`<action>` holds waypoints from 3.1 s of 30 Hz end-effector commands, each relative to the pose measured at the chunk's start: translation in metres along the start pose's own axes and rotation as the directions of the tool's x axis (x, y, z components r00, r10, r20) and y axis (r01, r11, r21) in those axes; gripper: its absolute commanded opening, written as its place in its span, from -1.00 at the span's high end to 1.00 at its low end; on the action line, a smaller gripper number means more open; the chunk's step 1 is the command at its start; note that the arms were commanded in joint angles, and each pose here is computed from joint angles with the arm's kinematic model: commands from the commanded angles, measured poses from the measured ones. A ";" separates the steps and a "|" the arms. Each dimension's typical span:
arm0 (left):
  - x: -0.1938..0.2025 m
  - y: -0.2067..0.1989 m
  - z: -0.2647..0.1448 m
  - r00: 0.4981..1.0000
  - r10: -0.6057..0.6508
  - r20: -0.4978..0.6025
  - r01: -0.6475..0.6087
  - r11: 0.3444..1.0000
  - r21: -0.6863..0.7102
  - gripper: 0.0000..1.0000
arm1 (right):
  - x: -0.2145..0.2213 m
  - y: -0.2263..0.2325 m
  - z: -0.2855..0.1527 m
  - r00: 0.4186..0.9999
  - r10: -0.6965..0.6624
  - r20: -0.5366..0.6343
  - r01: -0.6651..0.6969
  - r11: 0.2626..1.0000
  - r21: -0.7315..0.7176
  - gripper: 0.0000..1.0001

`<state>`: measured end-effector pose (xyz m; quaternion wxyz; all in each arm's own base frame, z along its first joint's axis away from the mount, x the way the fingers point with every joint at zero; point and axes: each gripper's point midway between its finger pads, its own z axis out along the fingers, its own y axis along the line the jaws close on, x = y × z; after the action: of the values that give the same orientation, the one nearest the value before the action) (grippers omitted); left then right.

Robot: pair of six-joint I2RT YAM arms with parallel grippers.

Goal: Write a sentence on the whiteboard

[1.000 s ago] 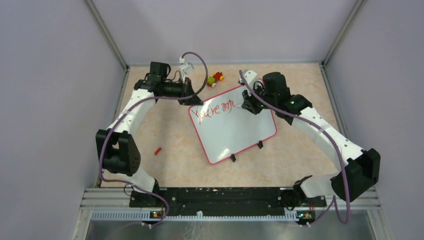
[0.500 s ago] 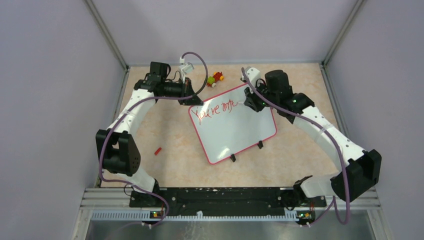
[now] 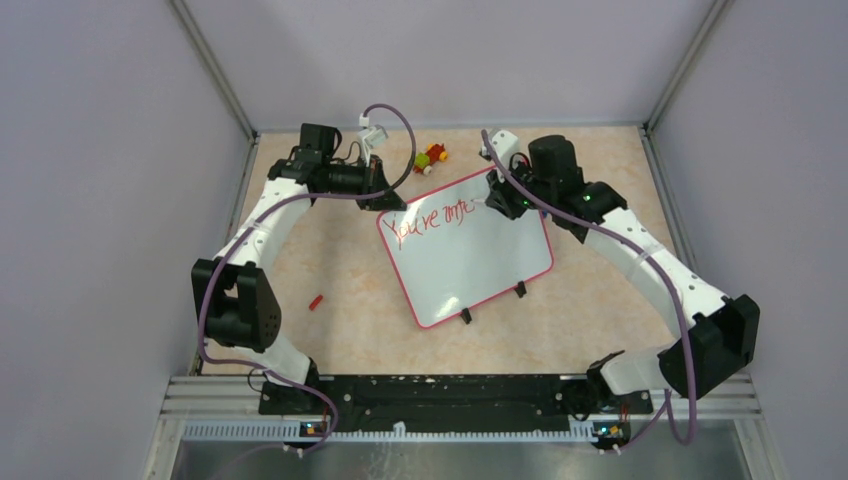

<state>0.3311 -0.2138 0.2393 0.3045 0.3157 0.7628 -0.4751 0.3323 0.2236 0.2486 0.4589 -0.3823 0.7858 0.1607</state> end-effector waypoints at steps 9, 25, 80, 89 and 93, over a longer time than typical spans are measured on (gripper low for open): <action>-0.003 -0.011 0.004 1.000 0.021 -0.006 -0.021 0.999 0.034 1.00 | -0.017 0.012 0.002 0.999 -0.020 0.039 0.022 0.999 -0.035 1.00; -0.003 -0.011 0.004 1.000 0.022 -0.005 -0.022 0.999 0.032 1.00 | -0.014 -0.013 -0.007 0.999 -0.001 0.042 -0.002 0.998 0.061 1.00; -0.001 -0.010 0.005 0.999 0.032 -0.019 -0.031 0.998 0.048 1.00 | -0.018 0.014 -0.043 0.984 0.102 0.144 -0.062 0.963 -0.261 1.00; -0.002 -0.010 0.005 0.999 0.033 -0.018 -0.032 0.998 0.048 1.00 | -0.015 0.010 -0.034 0.981 0.116 0.158 -0.074 0.966 -0.247 1.00; -0.002 -0.011 0.005 0.999 0.030 -0.018 -0.029 0.998 0.050 1.00 | -0.015 0.005 -0.031 0.980 0.119 0.157 -0.082 0.972 -0.222 1.00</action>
<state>0.3302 -0.2150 0.2405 0.3018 0.3237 0.7593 -0.4770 0.3078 0.2136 0.2586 0.4364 -0.3740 0.7600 0.3034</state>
